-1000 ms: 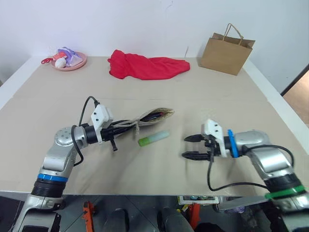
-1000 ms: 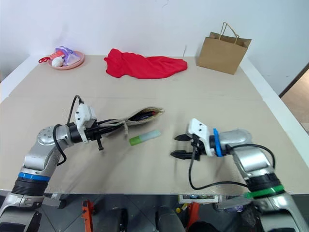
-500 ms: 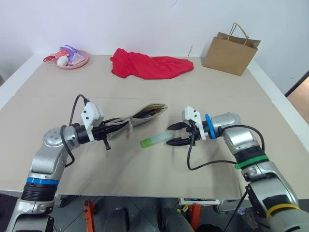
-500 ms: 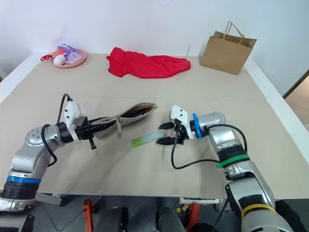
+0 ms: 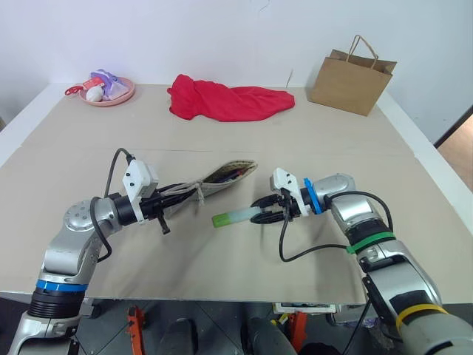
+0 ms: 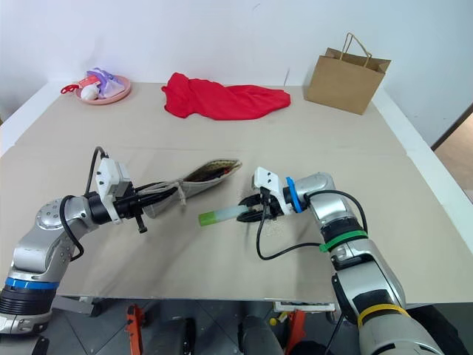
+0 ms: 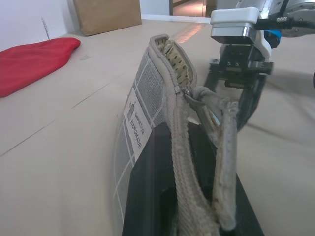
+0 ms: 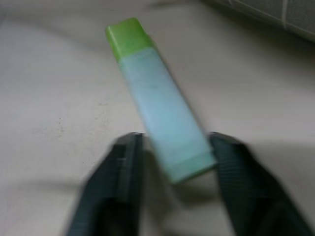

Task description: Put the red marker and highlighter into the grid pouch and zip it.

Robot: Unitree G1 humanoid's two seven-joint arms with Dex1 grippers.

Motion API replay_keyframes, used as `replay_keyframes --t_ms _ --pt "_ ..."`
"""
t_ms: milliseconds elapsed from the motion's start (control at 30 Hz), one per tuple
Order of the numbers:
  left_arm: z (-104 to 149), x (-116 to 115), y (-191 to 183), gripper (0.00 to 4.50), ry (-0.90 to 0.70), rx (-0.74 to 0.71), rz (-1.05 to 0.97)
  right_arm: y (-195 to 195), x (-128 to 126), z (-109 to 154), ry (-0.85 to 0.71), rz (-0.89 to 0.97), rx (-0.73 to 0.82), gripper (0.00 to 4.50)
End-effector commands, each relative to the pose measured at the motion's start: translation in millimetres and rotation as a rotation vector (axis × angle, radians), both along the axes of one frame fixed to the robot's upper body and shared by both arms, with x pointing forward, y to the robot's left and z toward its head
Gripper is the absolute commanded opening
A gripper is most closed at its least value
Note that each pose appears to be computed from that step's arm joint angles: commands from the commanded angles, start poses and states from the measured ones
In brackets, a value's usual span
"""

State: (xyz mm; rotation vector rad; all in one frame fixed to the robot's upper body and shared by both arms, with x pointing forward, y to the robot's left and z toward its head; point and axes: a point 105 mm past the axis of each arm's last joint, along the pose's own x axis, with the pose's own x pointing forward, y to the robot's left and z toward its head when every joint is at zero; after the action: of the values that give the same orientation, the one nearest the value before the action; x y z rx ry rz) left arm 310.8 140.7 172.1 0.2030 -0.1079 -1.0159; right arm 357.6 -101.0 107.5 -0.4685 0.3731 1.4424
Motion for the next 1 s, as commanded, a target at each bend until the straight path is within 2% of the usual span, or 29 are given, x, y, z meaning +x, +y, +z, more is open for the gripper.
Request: replay_keyframes --t_ms 33,167,300,433,533,667,733,800,1000 --pt "16.6 -3.2 1.9 0.00 -0.065 -0.003 -0.004 -1.8 -3.3 1.8 -0.004 0.026 -0.010 1.00" --pt "15.9 -2.8 0.7 0.00 -0.064 -0.004 -0.009 -11.0 -5.9 4.4 -0.012 0.011 -0.010 1.00" --pt "13.7 -2.7 -0.8 0.00 -0.061 -0.002 -0.015 -21.4 -4.3 22.3 -0.087 -0.056 0.022 1.00" --pt "10.5 -3.4 -0.6 0.00 -0.056 0.006 -0.018 -29.8 -34.6 53.9 -0.140 0.001 0.079 1.00" --pt "8.8 -4.0 -2.0 0.00 -0.052 0.007 -0.028 -42.4 -53.4 78.2 -0.224 0.004 0.054 1.00" --pt "5.9 -4.4 -4.2 0.00 -0.048 0.015 -0.046 -51.5 -55.3 112.5 -0.329 -0.038 0.067 1.00" --pt "5.2 -3.5 -6.3 0.00 -0.051 0.022 -0.059 -57.5 -43.6 127.0 -0.412 -0.090 0.036 1.00" --pt "5.9 -2.8 -9.1 0.00 -0.055 0.018 -0.071 -62.2 -34.2 129.0 -0.450 -0.123 -0.021 1.00" --pt "4.0 -5.3 -14.9 0.00 -0.058 0.011 -0.091 -65.8 -21.6 109.8 -0.440 -0.138 -0.128 1.00"
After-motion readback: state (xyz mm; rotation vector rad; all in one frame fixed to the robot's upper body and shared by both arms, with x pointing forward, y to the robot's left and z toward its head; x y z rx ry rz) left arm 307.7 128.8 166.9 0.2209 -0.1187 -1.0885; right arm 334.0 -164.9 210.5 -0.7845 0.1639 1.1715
